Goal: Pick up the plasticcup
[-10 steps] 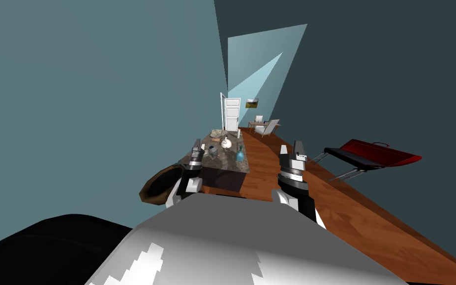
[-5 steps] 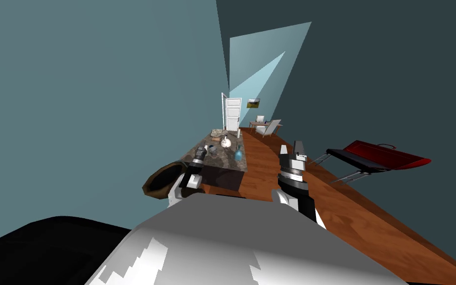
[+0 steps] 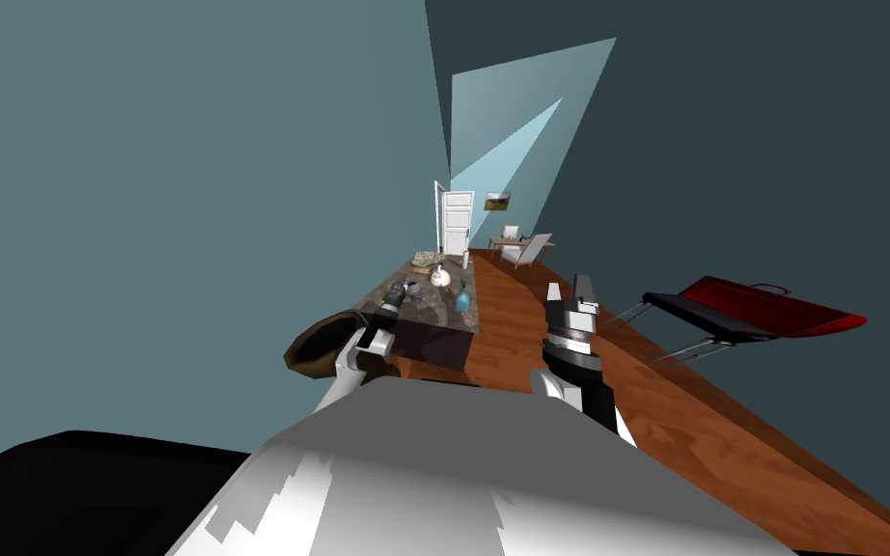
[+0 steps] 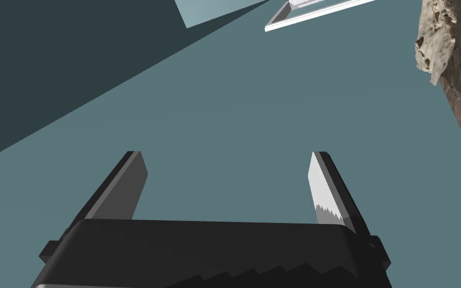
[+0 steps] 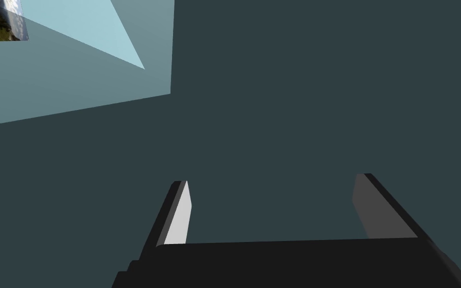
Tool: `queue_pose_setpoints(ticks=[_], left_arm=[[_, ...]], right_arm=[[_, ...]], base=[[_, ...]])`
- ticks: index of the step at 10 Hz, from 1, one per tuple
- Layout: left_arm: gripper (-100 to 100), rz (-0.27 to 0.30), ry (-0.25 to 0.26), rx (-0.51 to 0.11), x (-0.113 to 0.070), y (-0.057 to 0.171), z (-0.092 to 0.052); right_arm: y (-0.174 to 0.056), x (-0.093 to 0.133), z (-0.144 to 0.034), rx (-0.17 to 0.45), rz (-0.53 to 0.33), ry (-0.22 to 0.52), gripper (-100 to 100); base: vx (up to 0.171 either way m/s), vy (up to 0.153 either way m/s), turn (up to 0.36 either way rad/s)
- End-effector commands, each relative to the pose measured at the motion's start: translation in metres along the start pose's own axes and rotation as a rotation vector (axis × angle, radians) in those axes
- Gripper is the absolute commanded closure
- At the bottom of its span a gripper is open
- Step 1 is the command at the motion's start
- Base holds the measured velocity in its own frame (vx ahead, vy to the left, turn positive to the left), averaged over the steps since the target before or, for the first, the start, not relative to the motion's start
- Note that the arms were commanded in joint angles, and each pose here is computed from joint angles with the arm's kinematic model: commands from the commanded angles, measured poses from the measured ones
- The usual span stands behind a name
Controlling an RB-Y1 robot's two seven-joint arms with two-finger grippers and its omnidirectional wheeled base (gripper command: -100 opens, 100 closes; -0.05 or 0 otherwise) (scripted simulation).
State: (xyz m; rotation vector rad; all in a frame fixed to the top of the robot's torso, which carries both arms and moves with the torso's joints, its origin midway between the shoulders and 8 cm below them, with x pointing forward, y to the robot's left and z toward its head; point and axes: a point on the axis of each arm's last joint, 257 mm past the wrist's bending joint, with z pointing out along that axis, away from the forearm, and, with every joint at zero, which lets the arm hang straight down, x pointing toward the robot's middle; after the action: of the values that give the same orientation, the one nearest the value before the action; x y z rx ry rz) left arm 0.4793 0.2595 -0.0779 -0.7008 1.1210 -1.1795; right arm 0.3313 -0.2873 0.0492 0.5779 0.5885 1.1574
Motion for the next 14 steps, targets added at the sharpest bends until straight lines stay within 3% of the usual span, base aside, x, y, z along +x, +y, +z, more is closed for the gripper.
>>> queue_pose_setpoints(ticks=[1,4,5,6,9,12,13,14], left_arm=[[-100,0.018,0.016,-0.052,-0.004,0.019,0.012],[-100,0.050,0.033,-0.139,-0.015,0.050,0.032],[-100,0.050,0.032,-0.161,-0.015,0.059,0.031],[-100,0.067,0.035,-0.193,-0.023,0.068,0.042],[-100,0.084,0.031,-0.271,-0.035,0.094,0.051],[-100,0.114,0.015,-0.358,-0.061,0.116,0.070],[-100,0.114,0.012,-0.389,-0.063,0.128,0.069],[-100,0.127,-0.002,-0.416,-0.078,0.132,0.078]], right_arm=[[0.000,0.000,0.000,0.000,0.000,0.000,0],[0.000,0.000,0.000,0.000,0.000,0.000,0],[0.000,0.000,0.000,0.000,0.000,0.000,0],[0.000,0.000,0.000,0.000,0.000,0.000,0],[0.000,0.000,0.000,0.000,0.000,0.000,0],[0.000,0.000,0.000,0.000,0.000,0.000,0],[0.000,0.000,0.000,0.000,0.000,0.000,0],[0.000,0.000,0.000,0.000,0.000,0.000,0]], base=[[-0.024,-0.067,0.052],[-0.031,-0.074,0.059],[-0.018,-0.050,0.025],[-0.021,-0.077,0.042],[-0.023,-0.055,0.035],[-0.022,-0.062,0.035],[-0.012,-0.047,0.018],[-0.016,-0.050,0.028]])
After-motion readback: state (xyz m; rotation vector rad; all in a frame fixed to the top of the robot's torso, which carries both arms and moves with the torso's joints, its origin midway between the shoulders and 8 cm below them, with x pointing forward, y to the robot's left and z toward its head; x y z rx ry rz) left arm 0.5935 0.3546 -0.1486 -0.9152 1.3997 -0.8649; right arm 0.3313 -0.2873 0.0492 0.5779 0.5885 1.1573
